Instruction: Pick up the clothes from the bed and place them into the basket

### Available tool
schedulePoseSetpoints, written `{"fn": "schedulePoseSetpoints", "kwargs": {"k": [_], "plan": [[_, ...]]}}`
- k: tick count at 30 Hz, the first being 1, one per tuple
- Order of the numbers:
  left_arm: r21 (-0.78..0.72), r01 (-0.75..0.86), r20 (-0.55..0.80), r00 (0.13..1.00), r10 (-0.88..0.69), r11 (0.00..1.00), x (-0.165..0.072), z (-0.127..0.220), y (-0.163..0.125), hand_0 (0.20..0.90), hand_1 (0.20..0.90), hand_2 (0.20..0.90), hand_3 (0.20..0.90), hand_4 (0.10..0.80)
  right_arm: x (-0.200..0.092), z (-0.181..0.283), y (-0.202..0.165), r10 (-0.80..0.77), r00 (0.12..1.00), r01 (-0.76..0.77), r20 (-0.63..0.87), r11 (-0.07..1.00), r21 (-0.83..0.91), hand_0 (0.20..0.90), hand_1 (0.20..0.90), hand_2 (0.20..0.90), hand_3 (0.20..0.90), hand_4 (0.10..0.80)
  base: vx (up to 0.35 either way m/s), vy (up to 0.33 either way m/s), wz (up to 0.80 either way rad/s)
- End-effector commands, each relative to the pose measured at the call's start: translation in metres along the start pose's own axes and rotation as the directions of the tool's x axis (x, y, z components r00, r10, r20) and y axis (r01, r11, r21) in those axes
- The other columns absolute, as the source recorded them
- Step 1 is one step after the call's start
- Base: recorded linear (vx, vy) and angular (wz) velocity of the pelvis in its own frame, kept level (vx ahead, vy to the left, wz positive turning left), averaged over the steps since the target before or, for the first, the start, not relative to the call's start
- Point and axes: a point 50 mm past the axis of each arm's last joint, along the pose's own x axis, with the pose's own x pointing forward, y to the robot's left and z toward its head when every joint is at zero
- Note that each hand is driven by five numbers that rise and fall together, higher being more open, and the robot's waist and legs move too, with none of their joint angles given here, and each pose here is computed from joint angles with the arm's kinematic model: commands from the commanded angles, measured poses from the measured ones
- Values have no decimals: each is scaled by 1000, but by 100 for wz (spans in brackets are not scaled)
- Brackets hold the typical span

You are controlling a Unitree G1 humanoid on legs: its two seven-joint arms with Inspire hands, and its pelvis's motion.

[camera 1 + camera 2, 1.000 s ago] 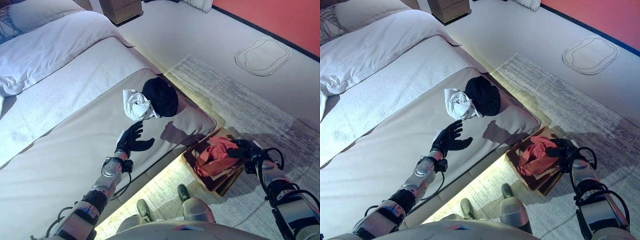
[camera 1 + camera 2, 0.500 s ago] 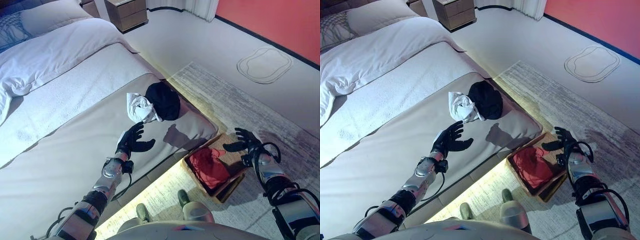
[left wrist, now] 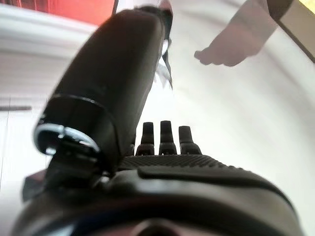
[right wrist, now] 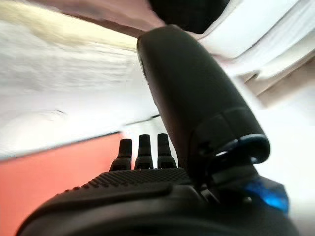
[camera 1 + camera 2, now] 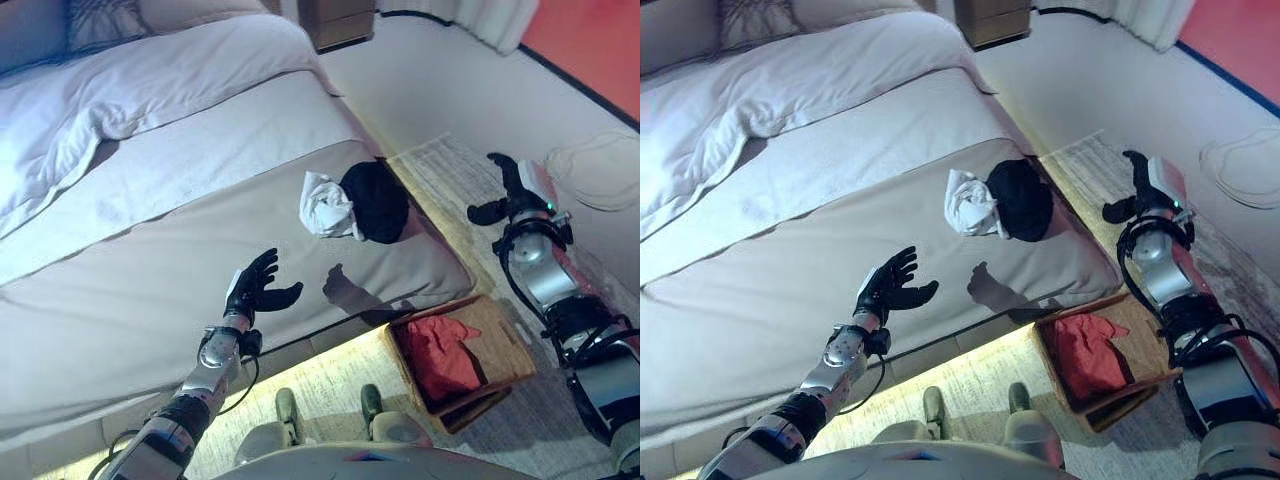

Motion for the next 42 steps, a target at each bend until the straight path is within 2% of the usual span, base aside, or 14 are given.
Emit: {"fn": "schedulePoseSetpoints", "kwargs": {"k": [1,11,25,32,34,37,42], "plan": [[41,64,319,945,-74,997,11,63,0,900,900,900,900,800,29,61,-87,-257,936,278,240,959,-60,900,900,900,900,800,-109,51,37],[0,96,409,908,-88,995,8,84,4,900,900,900,900,800,44,111,-129,-332,897,382,290,914,-135,900,900,900,900,800,-87,2,35],[-30,129,455,885,-101,991,-3,94,10,900,900,900,900,800,50,133,-145,-295,924,349,243,910,-222,900,900,900,900,800,-16,-22,21],[-37,135,469,877,-102,990,-7,99,8,900,900,900,900,800,58,113,-133,-226,969,247,103,920,-305,900,900,900,900,800,23,-20,10],[-43,128,480,872,-92,991,-8,103,8,900,900,900,900,800,60,103,-132,-212,977,208,33,903,-375,900,900,900,900,800,-10,-12,9],[-51,125,497,864,-83,991,-10,109,8,900,900,900,900,800,62,90,-138,-212,976,167,-54,881,-442,900,900,900,900,800,-30,-22,3],[-44,144,521,847,-100,989,-18,116,9,900,900,900,900,800,62,66,-167,-277,940,100,-198,782,-615,900,900,900,900,800,-44,-13,2]]}}
